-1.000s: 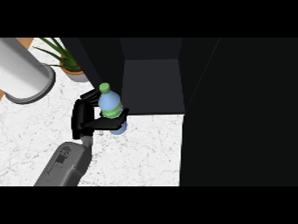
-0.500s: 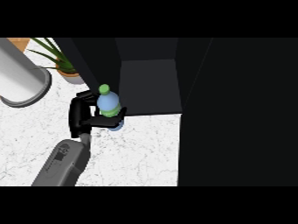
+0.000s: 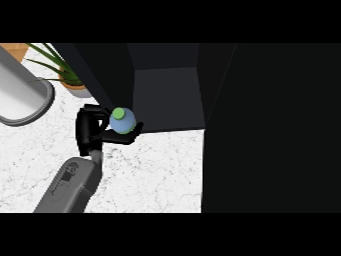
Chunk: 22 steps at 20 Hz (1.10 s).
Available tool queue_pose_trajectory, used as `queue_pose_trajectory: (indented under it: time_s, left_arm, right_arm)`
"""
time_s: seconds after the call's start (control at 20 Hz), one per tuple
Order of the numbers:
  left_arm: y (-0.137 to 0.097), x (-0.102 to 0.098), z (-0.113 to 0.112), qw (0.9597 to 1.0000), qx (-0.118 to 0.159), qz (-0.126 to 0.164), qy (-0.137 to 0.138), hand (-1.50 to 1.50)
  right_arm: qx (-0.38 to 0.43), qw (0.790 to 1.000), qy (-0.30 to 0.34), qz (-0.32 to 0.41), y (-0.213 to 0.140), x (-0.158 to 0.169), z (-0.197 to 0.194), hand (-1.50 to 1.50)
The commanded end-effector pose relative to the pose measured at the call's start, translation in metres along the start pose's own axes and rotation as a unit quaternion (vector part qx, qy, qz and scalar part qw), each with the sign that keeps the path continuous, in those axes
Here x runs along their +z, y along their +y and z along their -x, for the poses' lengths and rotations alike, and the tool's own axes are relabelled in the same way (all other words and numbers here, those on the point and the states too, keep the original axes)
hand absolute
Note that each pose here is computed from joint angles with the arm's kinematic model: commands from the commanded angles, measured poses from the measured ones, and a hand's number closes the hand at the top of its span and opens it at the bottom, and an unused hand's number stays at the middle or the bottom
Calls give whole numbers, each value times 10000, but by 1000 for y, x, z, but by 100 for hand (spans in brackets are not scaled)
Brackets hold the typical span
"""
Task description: Pick up the bottled water, place it into the cabinet and close the cabinet
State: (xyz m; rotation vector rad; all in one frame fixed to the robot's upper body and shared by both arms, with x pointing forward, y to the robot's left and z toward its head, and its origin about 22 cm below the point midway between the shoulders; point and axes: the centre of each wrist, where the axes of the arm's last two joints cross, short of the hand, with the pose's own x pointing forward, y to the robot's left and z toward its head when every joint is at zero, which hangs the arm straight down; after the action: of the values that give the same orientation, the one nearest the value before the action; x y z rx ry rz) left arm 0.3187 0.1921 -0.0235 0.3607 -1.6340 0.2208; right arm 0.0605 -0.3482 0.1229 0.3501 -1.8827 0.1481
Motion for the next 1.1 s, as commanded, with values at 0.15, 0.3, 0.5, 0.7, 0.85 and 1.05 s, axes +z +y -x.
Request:
queue_pose_trajectory:
  time_s: [0.15,0.3,0.5,0.7,0.85,1.05]
  left_arm:
    - [-62,-36,-56,9956,-262,579,-686,-150]
    - [-57,-38,-53,9951,-413,648,-620,-150]
    - [-57,-35,-47,9948,-595,642,-517,-150]
    - [-58,-37,-54,9953,-538,588,-544,-150]
    - [-58,-35,-56,9928,-570,783,-699,-150]
    - [-70,-21,-63,9914,-73,914,-934,-150]
  right_arm:
    - [-83,9996,-102,-239,8,-7,-9,-150]
    - [-108,9992,-195,-335,4,-13,-7,-150]
    - [-56,9994,-125,-315,3,-11,-6,-150]
    - [-78,9994,-93,-320,4,-13,-7,-150]
    - [-66,9997,-124,-174,6,-13,-6,-150]
    - [-82,9990,-139,-413,-2,-16,-4,-150]
